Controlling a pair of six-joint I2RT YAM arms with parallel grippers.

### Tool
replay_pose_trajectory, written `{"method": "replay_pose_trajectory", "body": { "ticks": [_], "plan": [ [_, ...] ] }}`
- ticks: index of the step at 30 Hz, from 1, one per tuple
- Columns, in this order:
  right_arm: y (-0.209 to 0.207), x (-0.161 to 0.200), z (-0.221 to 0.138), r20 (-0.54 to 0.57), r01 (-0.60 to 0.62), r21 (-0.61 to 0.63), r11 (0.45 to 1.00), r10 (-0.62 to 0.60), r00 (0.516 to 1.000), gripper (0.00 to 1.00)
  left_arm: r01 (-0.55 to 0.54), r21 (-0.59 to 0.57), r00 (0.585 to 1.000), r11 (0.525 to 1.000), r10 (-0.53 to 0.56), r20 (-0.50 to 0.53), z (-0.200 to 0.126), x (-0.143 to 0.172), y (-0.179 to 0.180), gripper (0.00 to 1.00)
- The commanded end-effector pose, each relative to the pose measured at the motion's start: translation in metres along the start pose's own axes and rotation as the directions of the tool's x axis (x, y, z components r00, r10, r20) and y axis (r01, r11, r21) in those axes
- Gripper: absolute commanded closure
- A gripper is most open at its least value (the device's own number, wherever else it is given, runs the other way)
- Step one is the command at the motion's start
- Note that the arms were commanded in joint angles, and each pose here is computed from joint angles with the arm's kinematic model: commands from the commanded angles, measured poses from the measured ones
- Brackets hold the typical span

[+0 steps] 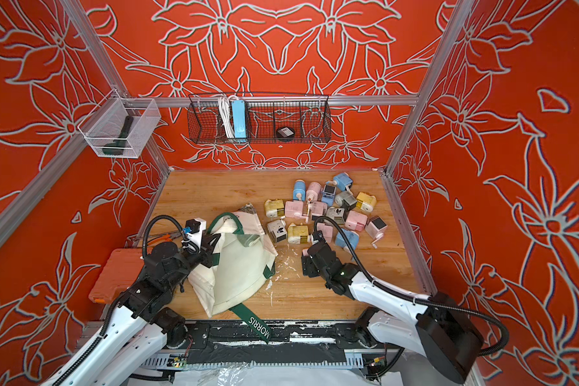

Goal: Take out the pencil sharpeners from the tote bags
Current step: Place the pencil sharpener at the center of the board.

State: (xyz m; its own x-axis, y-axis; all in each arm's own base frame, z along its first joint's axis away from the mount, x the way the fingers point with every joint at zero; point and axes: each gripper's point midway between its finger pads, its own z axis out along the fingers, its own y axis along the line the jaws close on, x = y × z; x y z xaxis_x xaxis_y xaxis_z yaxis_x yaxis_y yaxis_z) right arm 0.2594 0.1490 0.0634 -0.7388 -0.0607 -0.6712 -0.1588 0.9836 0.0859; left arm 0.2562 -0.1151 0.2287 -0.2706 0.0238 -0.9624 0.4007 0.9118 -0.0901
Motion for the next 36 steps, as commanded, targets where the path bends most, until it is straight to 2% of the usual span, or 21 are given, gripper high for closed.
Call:
{"method": "replay_pose_trajectory", "body": {
  "ticks": [1,5,10,12,14,16,19,22,26,31,33,36],
  "plan": [
    [0.003,-0.03,0.009,0.04,-0.043,-0.005,0.999,0.043,0.998,0.39,0.011,-0.038,0.999,0.999,-0.013,-0.036,0.0,0.007,0.006,1.0],
    [-0.003,-0.045,0.03,0.026,-0.093,0.01,0.996,0.093,0.995,0.39,0.011,-0.037,0.999,0.999,-0.012,-0.038,0.0,0.007,0.006,1.0],
    [-0.002,-0.058,0.055,-0.001,-0.1,0.037,0.994,0.1,0.995,0.35,0.011,-0.036,0.999,0.999,-0.012,-0.04,0.0,0.008,0.006,1.0],
    [-0.002,-0.06,0.062,-0.015,-0.098,0.05,0.994,0.099,0.995,0.28,0.011,-0.037,0.999,0.999,-0.012,-0.042,0.0,0.008,0.006,1.0],
    [-0.003,-0.062,0.063,-0.023,-0.087,0.058,0.995,0.088,0.996,0.16,0.011,-0.036,0.999,0.999,-0.012,-0.043,0.001,0.008,0.006,1.0],
    [-0.002,-0.065,0.057,-0.019,-0.083,0.052,0.995,0.084,0.996,0.08,0.011,-0.037,0.999,0.999,-0.013,-0.044,0.001,0.009,0.006,1.0],
    [0.001,-0.069,0.04,-0.008,-0.068,0.02,0.998,0.068,0.998,0.02,0.011,-0.032,0.999,0.999,-0.012,-0.041,0.001,0.008,0.005,1.0],
    [0.0,-0.073,0.016,0.01,-0.045,-0.003,0.999,0.045,0.999,0.02,0.013,-0.031,0.999,0.999,-0.014,-0.038,0.001,0.007,0.005,1.0],
    [0.019,-0.079,-0.026,0.087,-0.001,-0.141,0.99,0.013,0.996,0.02,0.013,-0.029,0.999,0.999,-0.014,-0.034,0.0,0.006,0.005,1.0],
    [0.076,-0.071,-0.081,0.214,0.195,-0.339,0.92,-0.126,0.969,0.06,0.004,-0.001,1.0,1.0,-0.004,-0.015,-0.003,0.002,0.0,1.0],
    [0.101,-0.061,-0.099,0.262,0.288,-0.413,0.864,-0.19,0.946,0.08,0.003,-0.007,1.0,1.0,-0.004,-0.01,-0.004,0.001,0.001,1.0],
    [0.136,-0.045,-0.122,0.318,0.344,-0.552,0.76,-0.189,0.929,0.12,-0.007,0.032,1.0,0.999,0.006,0.016,-0.007,-0.003,-0.006,1.0]
  ]
}}
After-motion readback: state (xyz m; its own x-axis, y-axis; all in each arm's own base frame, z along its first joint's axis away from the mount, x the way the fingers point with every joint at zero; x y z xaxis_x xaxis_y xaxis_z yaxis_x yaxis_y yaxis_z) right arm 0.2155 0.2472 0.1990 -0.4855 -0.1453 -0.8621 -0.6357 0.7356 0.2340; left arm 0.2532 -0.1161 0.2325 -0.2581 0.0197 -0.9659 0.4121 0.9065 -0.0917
